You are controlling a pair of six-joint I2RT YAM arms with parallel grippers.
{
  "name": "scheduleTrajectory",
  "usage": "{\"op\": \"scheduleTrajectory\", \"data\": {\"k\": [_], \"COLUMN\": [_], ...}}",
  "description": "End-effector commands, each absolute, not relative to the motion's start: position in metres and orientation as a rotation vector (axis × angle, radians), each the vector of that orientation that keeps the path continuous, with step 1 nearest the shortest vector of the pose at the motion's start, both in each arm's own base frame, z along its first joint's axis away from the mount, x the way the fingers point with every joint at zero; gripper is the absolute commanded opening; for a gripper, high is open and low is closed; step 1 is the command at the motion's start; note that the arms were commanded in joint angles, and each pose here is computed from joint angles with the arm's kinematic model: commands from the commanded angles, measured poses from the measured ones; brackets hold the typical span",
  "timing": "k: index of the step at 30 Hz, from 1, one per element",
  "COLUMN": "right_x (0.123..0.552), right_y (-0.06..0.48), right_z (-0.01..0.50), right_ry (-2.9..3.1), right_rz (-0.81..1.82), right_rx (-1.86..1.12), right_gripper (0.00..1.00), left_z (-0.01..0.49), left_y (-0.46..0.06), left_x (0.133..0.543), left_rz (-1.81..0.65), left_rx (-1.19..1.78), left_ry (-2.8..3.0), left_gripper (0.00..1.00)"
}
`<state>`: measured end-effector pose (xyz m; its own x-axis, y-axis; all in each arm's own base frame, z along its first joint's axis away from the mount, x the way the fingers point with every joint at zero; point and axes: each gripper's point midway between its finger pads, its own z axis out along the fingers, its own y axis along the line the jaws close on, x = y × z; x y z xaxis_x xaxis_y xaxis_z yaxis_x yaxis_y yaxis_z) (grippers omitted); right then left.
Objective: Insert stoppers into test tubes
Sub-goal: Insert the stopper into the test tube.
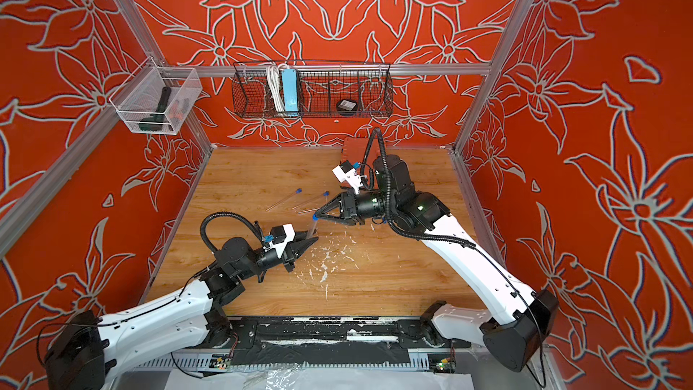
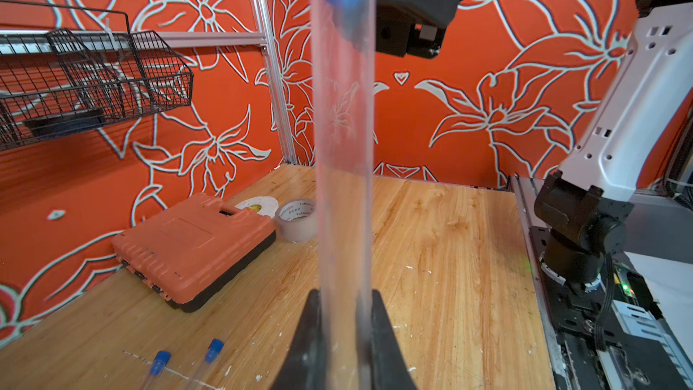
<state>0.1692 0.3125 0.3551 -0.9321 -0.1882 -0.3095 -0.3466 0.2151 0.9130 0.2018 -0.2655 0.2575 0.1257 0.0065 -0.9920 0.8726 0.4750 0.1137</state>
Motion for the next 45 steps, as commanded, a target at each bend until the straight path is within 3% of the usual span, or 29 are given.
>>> {"op": "scheduleTrajectory", "data": {"k": [1, 13, 45], "right_x": [0.158, 0.159, 0.163], "right_y": [0.308, 0.291, 0.277], "right_z": [0.280, 0.246, 0.193], "right_ry": [2.682, 2.841, 3.008], "right_rz": [1.671, 1.416, 1.163], "right_rx": [-0.427, -0.438, -0.481], "right_gripper": [0.17, 0.17, 0.17], "left_z": [0.367, 0.376, 0.419], "left_y": [-0.257, -0.257, -0.252], "left_x": [0.189, 0.193, 0.191], "left_rz": [-0.785, -0.700, -0.670], "left_rx": [0.766, 0.804, 0.759], "left_ry": [0.971, 0.972, 0.872], "left_gripper": [0.00, 0.00, 0.00]}}
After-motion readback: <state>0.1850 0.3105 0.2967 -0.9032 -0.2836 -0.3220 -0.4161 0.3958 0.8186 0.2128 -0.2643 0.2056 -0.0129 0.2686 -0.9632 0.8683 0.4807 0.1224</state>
